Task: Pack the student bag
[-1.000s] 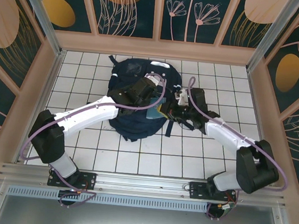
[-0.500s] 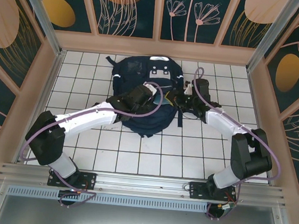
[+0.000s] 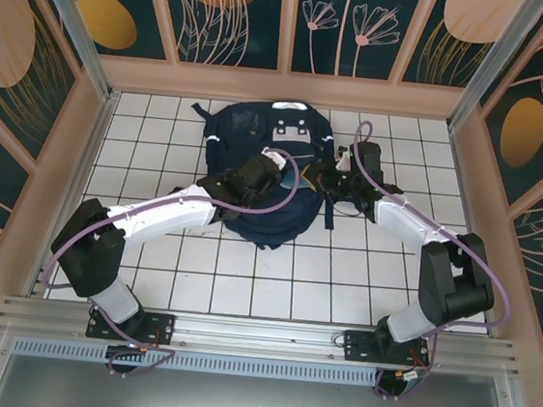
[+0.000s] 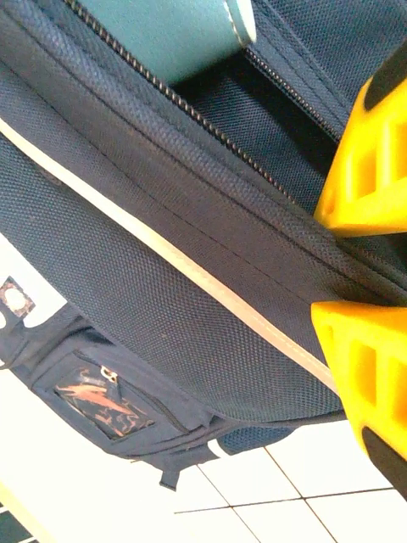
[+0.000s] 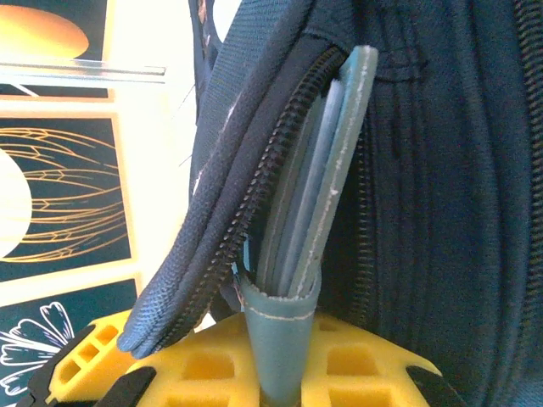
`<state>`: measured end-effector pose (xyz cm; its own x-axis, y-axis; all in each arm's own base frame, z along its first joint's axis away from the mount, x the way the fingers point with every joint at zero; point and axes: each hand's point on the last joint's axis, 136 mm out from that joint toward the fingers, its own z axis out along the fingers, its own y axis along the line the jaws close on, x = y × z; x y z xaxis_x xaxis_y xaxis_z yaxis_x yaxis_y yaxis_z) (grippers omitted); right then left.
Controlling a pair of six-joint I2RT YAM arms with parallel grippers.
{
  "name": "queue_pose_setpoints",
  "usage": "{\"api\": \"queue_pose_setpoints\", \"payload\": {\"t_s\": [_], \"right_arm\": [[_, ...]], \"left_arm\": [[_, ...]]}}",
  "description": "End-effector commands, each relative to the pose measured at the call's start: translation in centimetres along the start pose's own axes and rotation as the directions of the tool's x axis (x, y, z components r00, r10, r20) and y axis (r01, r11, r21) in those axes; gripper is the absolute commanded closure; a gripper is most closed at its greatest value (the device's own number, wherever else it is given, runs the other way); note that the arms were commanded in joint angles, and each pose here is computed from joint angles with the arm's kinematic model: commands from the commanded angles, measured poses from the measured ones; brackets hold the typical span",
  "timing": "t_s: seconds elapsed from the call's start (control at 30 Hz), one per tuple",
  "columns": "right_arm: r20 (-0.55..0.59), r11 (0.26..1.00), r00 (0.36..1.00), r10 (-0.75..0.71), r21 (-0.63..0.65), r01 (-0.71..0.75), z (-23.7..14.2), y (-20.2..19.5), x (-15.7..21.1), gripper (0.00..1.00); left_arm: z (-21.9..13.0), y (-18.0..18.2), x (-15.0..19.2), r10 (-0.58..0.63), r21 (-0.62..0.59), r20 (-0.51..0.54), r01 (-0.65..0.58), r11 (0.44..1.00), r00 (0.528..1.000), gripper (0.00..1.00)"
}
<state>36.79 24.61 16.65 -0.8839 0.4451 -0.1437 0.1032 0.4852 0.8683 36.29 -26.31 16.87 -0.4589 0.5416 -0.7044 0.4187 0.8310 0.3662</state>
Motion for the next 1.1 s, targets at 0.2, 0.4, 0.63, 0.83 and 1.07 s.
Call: {"api": "queue_pose_setpoints", "payload": {"t_s": [0.2,0.4,0.63,0.83,1.07], "right_arm": [[0.234,0.984,0.961,0.144,-0.141,-0.114,2.9,3.8,-1.8,0.87],[0.350,0.968,0.913,0.207,-0.206,-0.141,5.3,5.4,-3.1,0.87],[0.274,0.975,0.939,0.209,-0.131,-0.179,6.7,4.6,-1.7,0.47],[0.238,0.978,0.949,0.206,-0.058,-0.198,3.3,3.6,0.8,0.37],[0.190,0.971,0.955,0.226,0.034,-0.237,0.2,0.8,2.9,0.49]], "left_arm": [[-2.4,0.3,-7.4,-0.170,0.103,0.137,0.156,0.982,0.976,0.87],[-3.7,0.0,-9.1,-0.252,0.172,0.148,0.226,0.959,0.956,0.89],[-3.1,0.3,-8.4,-0.258,0.139,0.118,0.241,0.961,0.959,0.89],[-2.8,0.2,-8.1,-0.267,0.136,0.112,0.252,0.958,0.957,0.89],[-2.8,0.0,-8.1,-0.279,0.150,0.109,0.261,0.953,0.954,0.89]]}}
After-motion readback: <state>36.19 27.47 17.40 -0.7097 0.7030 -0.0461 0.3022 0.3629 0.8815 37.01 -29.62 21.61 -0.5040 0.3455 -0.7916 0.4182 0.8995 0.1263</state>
